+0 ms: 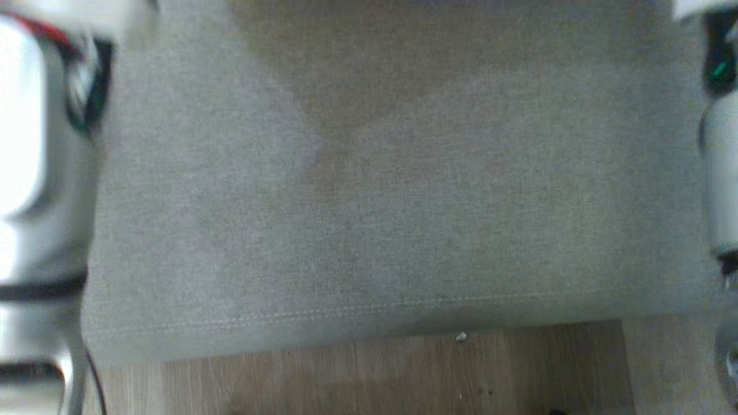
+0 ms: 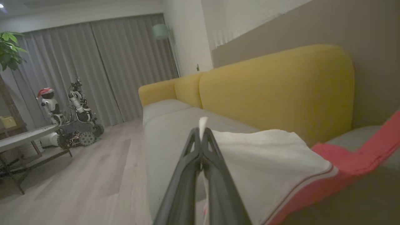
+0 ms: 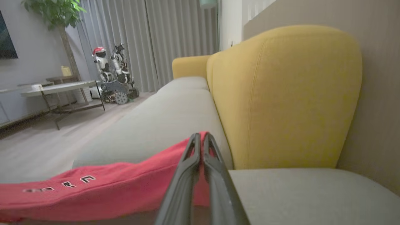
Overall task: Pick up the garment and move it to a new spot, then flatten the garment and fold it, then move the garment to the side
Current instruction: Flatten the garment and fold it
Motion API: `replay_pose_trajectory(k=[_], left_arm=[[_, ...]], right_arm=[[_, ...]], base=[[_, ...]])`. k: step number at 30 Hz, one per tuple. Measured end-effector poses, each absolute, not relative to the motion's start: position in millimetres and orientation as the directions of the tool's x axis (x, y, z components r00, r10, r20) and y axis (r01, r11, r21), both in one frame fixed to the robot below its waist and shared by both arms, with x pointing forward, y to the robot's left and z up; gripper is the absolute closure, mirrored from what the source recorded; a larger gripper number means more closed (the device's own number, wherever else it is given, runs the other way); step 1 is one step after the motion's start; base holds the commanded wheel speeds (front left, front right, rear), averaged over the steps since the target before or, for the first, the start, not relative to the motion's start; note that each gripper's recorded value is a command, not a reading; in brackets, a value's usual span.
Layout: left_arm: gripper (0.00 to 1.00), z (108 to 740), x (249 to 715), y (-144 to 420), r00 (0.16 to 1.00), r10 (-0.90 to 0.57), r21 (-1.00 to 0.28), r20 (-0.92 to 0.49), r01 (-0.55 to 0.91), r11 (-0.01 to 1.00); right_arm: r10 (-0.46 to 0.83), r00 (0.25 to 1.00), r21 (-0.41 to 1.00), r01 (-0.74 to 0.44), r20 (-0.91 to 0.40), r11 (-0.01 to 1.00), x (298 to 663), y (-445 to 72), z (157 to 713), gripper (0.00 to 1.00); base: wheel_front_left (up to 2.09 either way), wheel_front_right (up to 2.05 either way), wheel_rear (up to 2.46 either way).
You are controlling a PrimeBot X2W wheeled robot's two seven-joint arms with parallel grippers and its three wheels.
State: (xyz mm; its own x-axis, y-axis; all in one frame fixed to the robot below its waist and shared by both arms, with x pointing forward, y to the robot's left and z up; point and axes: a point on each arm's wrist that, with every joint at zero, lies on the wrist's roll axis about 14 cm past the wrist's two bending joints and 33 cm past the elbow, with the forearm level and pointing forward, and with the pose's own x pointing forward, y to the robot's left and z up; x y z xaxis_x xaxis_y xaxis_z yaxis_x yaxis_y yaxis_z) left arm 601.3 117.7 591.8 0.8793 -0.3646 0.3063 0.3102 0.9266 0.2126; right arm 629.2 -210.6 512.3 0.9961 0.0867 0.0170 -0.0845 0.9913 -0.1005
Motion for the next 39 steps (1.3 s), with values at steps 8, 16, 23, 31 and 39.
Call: replay_pose_trajectory(k=[8, 16, 23, 31, 39], left_arm=[[1.00, 532, 528, 129, 0.908, -0.405, 0.258, 0.111, 0.367, 0.894], [1.00, 497, 471, 146, 0.890, -0.453, 0.349, -0.049, 0.440, 0.828], [1.00, 469, 424, 148, 0.850, -0.501, 0.344, -0.163, 0.525, 0.779], [1.00, 455, 379, 140, 0.784, -0.562, 0.291, -0.265, 0.620, 0.728], [1.00, 443, 335, 133, 0.705, -0.608, 0.177, -0.366, 0.694, 0.698]], right_arm=[[0.111, 0.976, -0.160, -0.142, -0.185, 0.977, 571, -214, 468, 1.00], [0.117, 0.927, -0.224, -0.206, -0.356, 0.953, 523, -223, 446, 1.00], [0.065, 0.853, -0.272, -0.236, -0.517, 0.933, 479, -248, 424, 1.00], [0.035, 0.777, -0.311, -0.292, -0.628, 0.904, 439, -265, 415, 1.00], [0.015, 0.669, -0.273, -0.323, -0.743, 0.906, 395, -282, 405, 1.00]], base=[[0.00, 0.00, 0.00], [0.00, 0.00, 0.00], [0.00, 0.00, 0.00], [0.00, 0.00, 0.00], [0.00, 0.00, 0.00]])
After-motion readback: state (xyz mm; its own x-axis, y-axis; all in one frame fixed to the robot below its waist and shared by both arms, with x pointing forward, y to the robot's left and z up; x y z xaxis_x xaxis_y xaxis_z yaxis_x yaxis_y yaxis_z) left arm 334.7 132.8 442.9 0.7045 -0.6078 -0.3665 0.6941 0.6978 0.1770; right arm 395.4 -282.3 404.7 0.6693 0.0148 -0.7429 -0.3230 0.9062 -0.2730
